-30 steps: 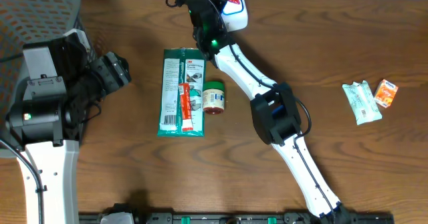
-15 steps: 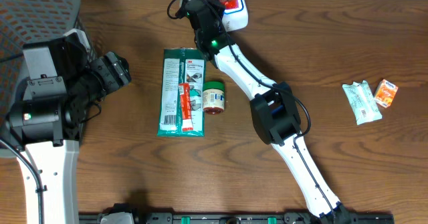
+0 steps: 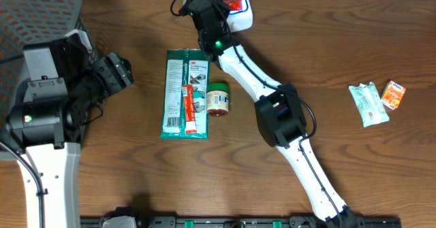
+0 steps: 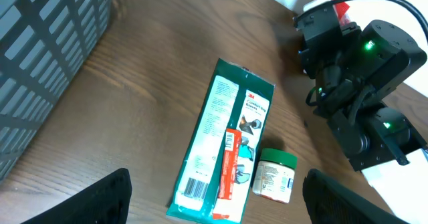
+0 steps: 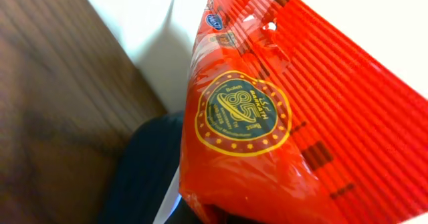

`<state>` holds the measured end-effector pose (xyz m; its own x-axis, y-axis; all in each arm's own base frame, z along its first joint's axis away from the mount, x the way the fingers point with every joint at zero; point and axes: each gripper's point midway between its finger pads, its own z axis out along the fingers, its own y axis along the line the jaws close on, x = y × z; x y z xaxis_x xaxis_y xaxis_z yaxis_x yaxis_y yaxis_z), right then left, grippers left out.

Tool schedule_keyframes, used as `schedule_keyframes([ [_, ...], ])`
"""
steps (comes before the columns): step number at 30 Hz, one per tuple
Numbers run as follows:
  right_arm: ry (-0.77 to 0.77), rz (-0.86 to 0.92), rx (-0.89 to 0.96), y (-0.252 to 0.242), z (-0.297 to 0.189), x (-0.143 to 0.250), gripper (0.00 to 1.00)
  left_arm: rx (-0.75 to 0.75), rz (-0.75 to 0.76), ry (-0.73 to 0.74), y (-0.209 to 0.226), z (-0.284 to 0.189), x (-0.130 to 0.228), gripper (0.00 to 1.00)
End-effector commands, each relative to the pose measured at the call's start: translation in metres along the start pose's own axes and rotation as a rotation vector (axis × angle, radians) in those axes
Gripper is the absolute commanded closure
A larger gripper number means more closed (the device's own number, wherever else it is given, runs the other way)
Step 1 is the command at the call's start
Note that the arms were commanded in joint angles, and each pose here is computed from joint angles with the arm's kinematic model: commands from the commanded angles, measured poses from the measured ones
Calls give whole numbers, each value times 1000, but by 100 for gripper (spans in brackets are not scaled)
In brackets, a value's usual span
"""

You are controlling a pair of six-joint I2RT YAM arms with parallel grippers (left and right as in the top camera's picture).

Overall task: Scan the item barcode
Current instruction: 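Hold the Hacks bag against the white scanner with the right gripper, then carry the Hacks bag right and lower it beside the wet wipes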

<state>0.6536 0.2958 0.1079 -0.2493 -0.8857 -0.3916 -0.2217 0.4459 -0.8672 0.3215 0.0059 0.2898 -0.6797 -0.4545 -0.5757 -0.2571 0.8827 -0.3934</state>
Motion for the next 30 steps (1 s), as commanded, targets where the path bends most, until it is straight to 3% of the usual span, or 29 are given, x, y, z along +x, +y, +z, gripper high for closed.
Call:
schedule_keyframes([
  [1,5,141,53,-4,1,-1,99,2,3,-4,0,-1,-2,18],
  [6,35,232,208,-44,-7,-1,99,2,3,-4,0,-1,-2,18],
  [13,26,273,218,-99,-36,-17,99,2,3,-4,0,-1,-2,18],
  [19,55,475,146,-178,-102,-17,99,2,3,-4,0,-1,-2,18],
  [22,94,574,49,-208,-145,-2,99,2,3,-3,0,-1,-1,18],
  [30,248,697,-527,-222,-258,85,99,2,3,-4,0,-1,-1,18],
])
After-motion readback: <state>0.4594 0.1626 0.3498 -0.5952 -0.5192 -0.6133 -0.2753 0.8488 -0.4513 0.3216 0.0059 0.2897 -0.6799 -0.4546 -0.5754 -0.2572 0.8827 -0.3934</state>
